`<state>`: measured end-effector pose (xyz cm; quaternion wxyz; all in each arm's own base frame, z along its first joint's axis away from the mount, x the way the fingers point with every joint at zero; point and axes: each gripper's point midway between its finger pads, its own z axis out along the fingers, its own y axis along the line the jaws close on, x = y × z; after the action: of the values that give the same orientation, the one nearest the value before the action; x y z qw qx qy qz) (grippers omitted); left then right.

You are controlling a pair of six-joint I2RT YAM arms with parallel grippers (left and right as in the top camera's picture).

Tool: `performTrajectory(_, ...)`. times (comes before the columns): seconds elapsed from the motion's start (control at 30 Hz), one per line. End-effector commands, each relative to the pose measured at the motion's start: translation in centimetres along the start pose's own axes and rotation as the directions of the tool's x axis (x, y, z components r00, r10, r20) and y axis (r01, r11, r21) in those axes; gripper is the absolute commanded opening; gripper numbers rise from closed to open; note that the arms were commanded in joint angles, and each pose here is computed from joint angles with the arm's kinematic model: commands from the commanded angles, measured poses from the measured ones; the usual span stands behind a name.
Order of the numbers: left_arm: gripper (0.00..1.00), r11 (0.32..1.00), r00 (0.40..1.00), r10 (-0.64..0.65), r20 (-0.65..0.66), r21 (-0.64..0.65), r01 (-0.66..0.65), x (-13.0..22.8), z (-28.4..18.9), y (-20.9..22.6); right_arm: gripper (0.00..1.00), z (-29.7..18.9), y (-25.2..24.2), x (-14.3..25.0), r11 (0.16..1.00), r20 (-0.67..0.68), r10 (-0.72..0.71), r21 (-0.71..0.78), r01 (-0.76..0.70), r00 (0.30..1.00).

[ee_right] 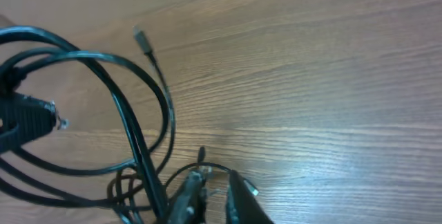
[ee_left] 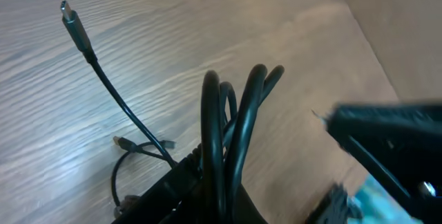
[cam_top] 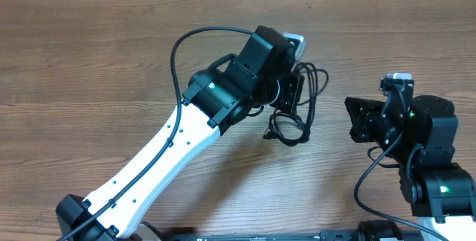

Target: Untangle cables

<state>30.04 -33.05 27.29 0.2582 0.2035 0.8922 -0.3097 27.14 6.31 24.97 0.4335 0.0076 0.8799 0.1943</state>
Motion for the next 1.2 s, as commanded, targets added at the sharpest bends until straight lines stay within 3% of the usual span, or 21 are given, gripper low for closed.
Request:
performTrajectory(0.0, 0.04, 0.974, 0.982, 0.191, 0.008, 0.124, -0.19, -0.2, -1.0, -2.4, 0.12, -0.6, 1.6, -1.0, 0.983, 0.04, -0.164, -0.073, 0.166, 0.986)
performTrajectory(0.2, 0.04, 0.969, 0.977, 0.212, 0.009, 0.131, -0.211, -0.1, -1.0, -2.5, 0.16, -1.3, 5.2, -0.5, 0.894, 0.093, -0.347, -0.268, 0.359, 0.933)
performTrajectory(0.23, 0.04, 0.968, 0.976, 0.216, 0.009, 0.131, -0.216, -0.1, -1.0, -2.5, 0.23, -1.3, 5.3, -0.5, 0.889, 0.096, -0.354, -0.273, 0.367, 0.93)
performTrajectory(0.3, 0.04, 0.967, 0.976, 0.219, 0.009, 0.136, -0.218, -0.1, -1.0, -2.5, 0.46, -1.3, 5.3, -0.5, 0.886, 0.099, -0.363, -0.27, 0.376, 0.927)
performTrajectory(0.33, 0.04, 0.964, 0.975, 0.222, 0.007, 0.148, -0.22, 0.0, -1.0, -2.7, 0.64, -1.3, 5.3, -0.5, 0.886, 0.099, -0.363, -0.27, 0.376, 0.926)
performTrajectory(0.37, 0.04, 0.962, 0.975, 0.223, 0.005, 0.159, -0.221, 0.1, -1.1, -2.9, 0.73, -1.2, 5.2, -0.5, 0.886, 0.098, -0.363, -0.271, 0.375, 0.927)
performTrajectory(0.4, 0.04, 0.961, 0.975, 0.223, 0.004, 0.169, -0.221, 0.2, -1.1, -3.1, 0.75, -1.1, 5.2, -0.5, 0.888, 0.096, -0.362, -0.268, 0.374, 0.927)
performTrajectory(0.63, 0.04, 0.961, 0.974, 0.227, -0.022, 0.166, -0.22, 0.8, -1.1, -2.9, 0.72, 0.1, 3.4, -0.6, 0.922, 0.048, -0.334, -0.189, 0.337, 0.941)
performTrajectory(0.8, 0.04, 0.962, 0.971, 0.235, -0.035, 0.153, -0.228, 1.1, -1.1, -2.5, 0.61, 0.6, 2.8, -0.7, 0.93, 0.037, -0.326, -0.165, 0.327, 0.945)
performTrajectory(1.17, 0.04, 0.95, 0.97, 0.237, -0.047, 0.219, -0.221, 1.6, -1.3, -3.6, 0.61, 1.6, 0.4, -1.4, 0.963, 0.014, -0.267, -0.033, 0.268, 0.964)
